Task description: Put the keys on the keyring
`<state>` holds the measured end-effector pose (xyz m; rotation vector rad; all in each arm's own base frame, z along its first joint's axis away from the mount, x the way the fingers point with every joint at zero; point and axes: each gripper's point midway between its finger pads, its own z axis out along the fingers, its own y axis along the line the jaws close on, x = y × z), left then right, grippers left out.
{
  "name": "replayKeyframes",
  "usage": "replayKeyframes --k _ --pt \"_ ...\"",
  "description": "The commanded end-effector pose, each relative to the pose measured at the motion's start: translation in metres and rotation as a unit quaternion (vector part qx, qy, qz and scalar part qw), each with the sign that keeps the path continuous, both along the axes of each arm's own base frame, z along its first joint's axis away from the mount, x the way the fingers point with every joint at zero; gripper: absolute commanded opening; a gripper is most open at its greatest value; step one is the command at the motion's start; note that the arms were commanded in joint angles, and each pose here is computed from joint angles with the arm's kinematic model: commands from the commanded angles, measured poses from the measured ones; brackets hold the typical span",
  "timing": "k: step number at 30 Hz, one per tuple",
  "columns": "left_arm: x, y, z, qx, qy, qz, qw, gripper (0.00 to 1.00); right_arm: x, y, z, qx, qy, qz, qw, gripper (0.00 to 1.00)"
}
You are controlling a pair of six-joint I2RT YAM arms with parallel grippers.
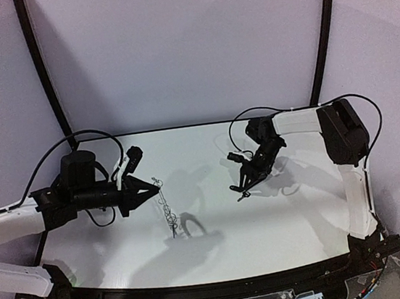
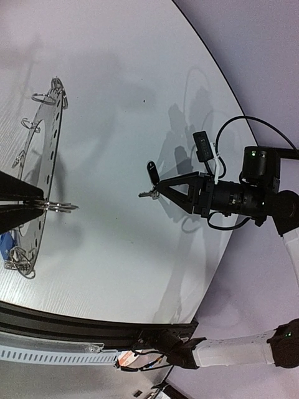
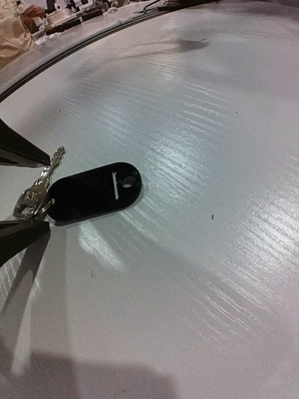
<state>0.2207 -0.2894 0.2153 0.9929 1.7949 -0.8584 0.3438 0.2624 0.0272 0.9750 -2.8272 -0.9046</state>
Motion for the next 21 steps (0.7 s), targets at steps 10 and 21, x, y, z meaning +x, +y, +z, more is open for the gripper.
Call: replayKeyframes --k 10,21 --pt "0.004 -0.001 0.022 -0.012 -0.029 0.0 1.0 0.01 -0.002 0.0 -0.008 -0.008 0.006 -0.02 1.0 0.0" --pt "0.001 -0.003 0.027 -0.02 -0.037 -0.011 0.999 0.01 0.003 0.012 0.075 0.056 -0.137 0.0 0.989 0.0"
